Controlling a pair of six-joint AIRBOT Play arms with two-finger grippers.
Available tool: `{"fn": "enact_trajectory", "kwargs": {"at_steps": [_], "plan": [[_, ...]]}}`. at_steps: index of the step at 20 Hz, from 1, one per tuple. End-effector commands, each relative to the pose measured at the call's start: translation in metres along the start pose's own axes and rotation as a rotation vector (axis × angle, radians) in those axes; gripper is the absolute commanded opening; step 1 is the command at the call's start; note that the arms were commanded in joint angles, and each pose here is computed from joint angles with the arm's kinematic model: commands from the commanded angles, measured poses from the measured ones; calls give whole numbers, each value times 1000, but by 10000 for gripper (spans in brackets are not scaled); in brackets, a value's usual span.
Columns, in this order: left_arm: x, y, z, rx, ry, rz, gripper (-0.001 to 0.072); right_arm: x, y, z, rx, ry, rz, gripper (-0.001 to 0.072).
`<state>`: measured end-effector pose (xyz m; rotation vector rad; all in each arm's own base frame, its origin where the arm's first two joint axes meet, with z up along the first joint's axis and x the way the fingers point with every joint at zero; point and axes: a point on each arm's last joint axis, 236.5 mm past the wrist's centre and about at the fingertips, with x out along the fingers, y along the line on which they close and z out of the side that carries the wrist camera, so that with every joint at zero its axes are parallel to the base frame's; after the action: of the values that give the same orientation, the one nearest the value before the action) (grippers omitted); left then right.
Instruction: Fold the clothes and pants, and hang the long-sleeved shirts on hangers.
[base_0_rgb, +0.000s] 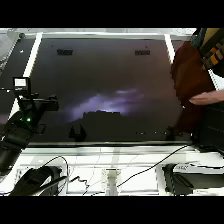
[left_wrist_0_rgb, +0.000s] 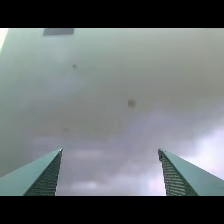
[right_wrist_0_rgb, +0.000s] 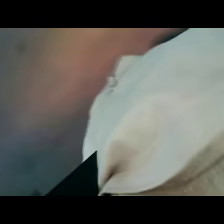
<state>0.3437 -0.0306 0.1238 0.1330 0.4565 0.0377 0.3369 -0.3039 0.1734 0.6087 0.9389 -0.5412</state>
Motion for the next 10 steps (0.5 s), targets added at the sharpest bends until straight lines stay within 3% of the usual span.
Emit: {"fn": "enact_trajectory", "kwargs": {"at_steps": [1, 4, 9, 10], "plan": [[0, 1, 1, -1, -2, 3, 696, -26, -96, -16, 227, 22, -185, 8], [0, 1, 0, -1, -1, 3, 696, -45, -154, -46, 368, 92, -368, 8], [0, 1, 0, 0, 0, 3, 696, -54, -164, -75, 471, 189, -393, 12], [0, 1, 0, 0, 0, 3, 696, -54, -163, -74, 469, 186, -389, 124]]}}
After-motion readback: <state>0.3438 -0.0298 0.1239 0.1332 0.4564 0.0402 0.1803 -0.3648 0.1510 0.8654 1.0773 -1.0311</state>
